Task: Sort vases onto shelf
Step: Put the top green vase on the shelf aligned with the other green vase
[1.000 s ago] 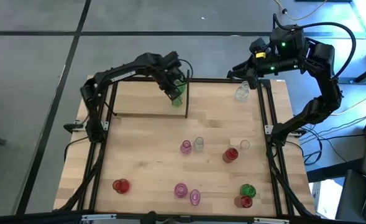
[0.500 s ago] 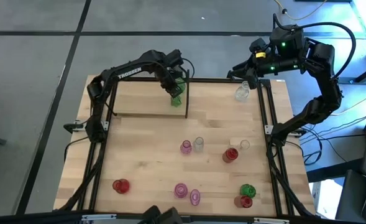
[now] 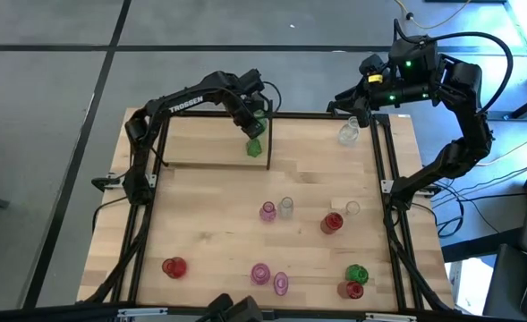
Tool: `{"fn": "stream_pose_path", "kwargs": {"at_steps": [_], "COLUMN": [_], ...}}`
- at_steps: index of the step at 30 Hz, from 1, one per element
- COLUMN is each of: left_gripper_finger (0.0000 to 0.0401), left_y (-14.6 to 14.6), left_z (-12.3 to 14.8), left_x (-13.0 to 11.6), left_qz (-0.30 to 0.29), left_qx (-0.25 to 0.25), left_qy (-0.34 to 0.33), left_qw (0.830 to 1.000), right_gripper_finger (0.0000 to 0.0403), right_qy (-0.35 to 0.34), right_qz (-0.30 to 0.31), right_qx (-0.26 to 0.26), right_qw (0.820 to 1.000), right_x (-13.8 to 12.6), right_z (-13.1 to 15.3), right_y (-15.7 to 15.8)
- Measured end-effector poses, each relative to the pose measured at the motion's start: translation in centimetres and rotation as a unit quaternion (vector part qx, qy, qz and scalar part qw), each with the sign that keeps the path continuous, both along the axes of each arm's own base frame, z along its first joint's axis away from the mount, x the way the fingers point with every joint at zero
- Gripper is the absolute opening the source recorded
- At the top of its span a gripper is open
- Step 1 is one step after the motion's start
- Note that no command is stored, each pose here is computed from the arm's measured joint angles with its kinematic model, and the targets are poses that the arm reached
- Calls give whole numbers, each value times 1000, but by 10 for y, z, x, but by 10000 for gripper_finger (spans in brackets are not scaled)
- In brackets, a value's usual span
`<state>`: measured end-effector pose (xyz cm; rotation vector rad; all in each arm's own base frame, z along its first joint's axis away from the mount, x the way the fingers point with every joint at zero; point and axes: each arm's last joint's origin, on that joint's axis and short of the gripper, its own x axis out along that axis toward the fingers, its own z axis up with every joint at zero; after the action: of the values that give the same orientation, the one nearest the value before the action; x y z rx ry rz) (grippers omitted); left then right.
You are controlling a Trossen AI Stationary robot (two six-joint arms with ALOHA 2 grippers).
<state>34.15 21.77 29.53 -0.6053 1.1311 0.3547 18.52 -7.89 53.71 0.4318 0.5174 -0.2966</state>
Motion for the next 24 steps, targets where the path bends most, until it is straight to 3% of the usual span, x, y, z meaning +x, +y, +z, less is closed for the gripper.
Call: {"fn": "stream_pose_path", "kwargs": {"at_steps": [24], "left_gripper_finger": [43], "left_y": [4], "left_z": [3], "left_x": [0], "left_qz": [8], "left_qx": [10], "left_qy": [-18], "left_qw": [1000], "right_gripper_finger": [136], "right_qy": [0], "right_qz": [0], "right_qx": [2], "right_qw": [1000], "right_x": [0], "right_z": [0], "right_y": [0]}}
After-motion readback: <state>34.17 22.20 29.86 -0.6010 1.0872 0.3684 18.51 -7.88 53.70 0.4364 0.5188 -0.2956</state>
